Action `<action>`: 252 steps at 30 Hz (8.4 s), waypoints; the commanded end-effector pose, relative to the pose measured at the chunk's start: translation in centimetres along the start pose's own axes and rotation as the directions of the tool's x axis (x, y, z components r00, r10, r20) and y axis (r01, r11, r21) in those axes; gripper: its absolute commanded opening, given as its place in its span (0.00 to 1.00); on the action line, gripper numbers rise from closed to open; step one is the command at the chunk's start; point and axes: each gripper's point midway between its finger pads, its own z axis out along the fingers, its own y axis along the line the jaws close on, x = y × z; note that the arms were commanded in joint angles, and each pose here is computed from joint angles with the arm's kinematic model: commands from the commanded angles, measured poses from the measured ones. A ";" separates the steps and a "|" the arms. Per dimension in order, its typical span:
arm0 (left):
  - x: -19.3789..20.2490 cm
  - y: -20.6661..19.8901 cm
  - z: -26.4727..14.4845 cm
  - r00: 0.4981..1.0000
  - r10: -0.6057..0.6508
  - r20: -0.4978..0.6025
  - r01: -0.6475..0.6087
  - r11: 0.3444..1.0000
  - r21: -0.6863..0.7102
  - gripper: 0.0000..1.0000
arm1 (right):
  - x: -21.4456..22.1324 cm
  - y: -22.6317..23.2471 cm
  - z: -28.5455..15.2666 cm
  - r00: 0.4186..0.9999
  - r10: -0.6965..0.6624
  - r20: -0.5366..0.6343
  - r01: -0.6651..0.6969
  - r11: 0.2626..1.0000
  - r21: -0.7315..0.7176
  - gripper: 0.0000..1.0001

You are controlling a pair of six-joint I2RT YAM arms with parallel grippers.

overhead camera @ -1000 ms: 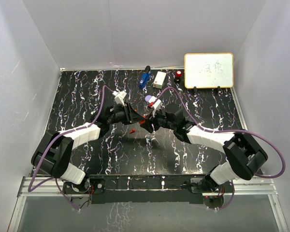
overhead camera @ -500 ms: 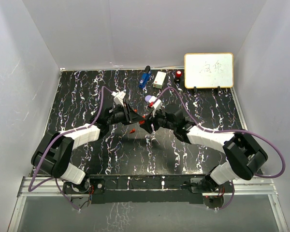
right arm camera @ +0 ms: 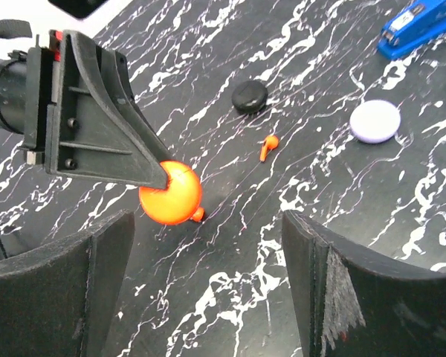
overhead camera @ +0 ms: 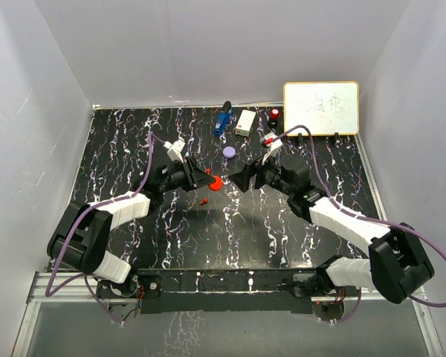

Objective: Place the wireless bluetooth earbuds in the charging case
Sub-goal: Pick up the charging case at the center of the board, then open the charging case.

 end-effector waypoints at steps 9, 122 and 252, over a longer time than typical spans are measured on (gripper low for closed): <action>-1.7 -2.6 -0.2 0.999 0.008 0.049 -0.013 0.995 0.102 0.00 | 0.5 1.8 2.0 0.993 0.093 -0.068 -0.096 0.994 -0.047 0.78; -3.1 -5.7 -0.2 0.967 -0.147 0.207 0.079 0.949 0.304 0.17 | 1.0 1.5 2.8 0.626 0.778 -0.060 -0.714 0.540 -0.445 0.00; -3.1 -6.4 0.4 0.967 -0.163 0.197 0.087 0.935 0.344 0.32 | -0.2 1.2 2.2 0.676 0.736 -0.022 -0.676 0.608 -0.417 0.00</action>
